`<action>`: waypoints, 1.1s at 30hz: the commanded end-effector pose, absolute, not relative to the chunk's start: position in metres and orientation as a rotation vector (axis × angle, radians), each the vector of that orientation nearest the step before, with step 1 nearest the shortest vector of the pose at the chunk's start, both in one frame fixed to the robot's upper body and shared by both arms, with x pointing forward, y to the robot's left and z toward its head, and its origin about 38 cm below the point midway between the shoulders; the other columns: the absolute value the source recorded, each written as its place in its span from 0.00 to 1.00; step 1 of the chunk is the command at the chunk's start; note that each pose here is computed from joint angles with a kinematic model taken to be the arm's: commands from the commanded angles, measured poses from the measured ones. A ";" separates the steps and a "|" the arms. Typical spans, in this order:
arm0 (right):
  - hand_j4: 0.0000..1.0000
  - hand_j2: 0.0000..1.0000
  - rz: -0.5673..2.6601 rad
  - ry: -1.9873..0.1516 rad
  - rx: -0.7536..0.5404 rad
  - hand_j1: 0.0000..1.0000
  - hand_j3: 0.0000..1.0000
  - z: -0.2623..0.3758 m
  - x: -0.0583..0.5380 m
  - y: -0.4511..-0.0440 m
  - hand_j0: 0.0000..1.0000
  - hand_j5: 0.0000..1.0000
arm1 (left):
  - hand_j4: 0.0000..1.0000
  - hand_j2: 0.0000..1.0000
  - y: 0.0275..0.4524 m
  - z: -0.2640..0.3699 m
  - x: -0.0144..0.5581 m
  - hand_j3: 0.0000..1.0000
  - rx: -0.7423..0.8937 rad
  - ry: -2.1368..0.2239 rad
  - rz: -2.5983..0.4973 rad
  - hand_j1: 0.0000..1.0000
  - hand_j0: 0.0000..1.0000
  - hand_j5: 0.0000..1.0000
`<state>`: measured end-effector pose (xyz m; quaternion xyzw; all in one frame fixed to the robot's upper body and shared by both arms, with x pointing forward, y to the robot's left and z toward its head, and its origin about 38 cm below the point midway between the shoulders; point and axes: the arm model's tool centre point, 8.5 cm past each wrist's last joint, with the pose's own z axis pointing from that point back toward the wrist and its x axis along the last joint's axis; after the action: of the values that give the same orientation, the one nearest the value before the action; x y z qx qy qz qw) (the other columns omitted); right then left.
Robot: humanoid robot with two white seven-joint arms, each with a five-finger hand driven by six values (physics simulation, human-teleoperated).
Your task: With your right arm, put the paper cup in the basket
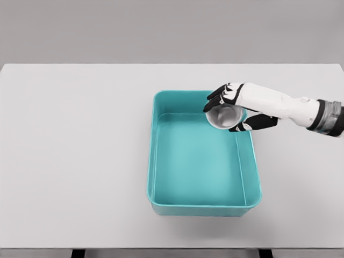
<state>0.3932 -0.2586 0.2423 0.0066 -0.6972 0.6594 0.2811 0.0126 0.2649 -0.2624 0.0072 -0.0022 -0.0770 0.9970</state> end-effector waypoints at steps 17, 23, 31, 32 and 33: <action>1.00 1.00 1.831 -1.817 -0.328 1.00 1.00 0.313 0.415 -0.319 1.00 1.00 | 1.00 1.00 0.265 -0.262 0.013 1.00 0.014 -0.004 -0.154 1.00 1.00 1.00; 1.00 1.00 1.857 -1.590 -0.407 1.00 1.00 0.299 0.397 -0.377 1.00 1.00 | 1.00 1.00 0.265 -0.262 0.013 1.00 0.014 -0.004 -0.154 1.00 1.00 1.00; 1.00 1.00 1.835 -1.521 -0.350 1.00 1.00 0.268 0.390 -0.386 1.00 1.00 | 1.00 1.00 0.265 -0.262 0.013 1.00 0.014 -0.004 -0.154 1.00 1.00 1.00; 1.00 1.00 1.835 -1.523 -0.350 1.00 1.00 0.268 0.390 -0.386 1.00 1.00 | 1.00 1.00 0.265 -0.262 0.013 1.00 0.014 -0.004 -0.154 1.00 1.00 1.00; 1.00 1.00 1.833 -1.523 -0.354 1.00 1.00 0.269 0.391 -0.387 1.00 1.00 | 1.00 1.00 0.265 -0.262 0.013 1.00 0.014 -0.004 -0.154 1.00 1.00 1.00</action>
<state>0.3901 -0.3845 0.2666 -0.1350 -0.5889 0.7132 0.3552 0.0126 0.2649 -0.2624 0.0072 -0.0022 -0.0770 0.9970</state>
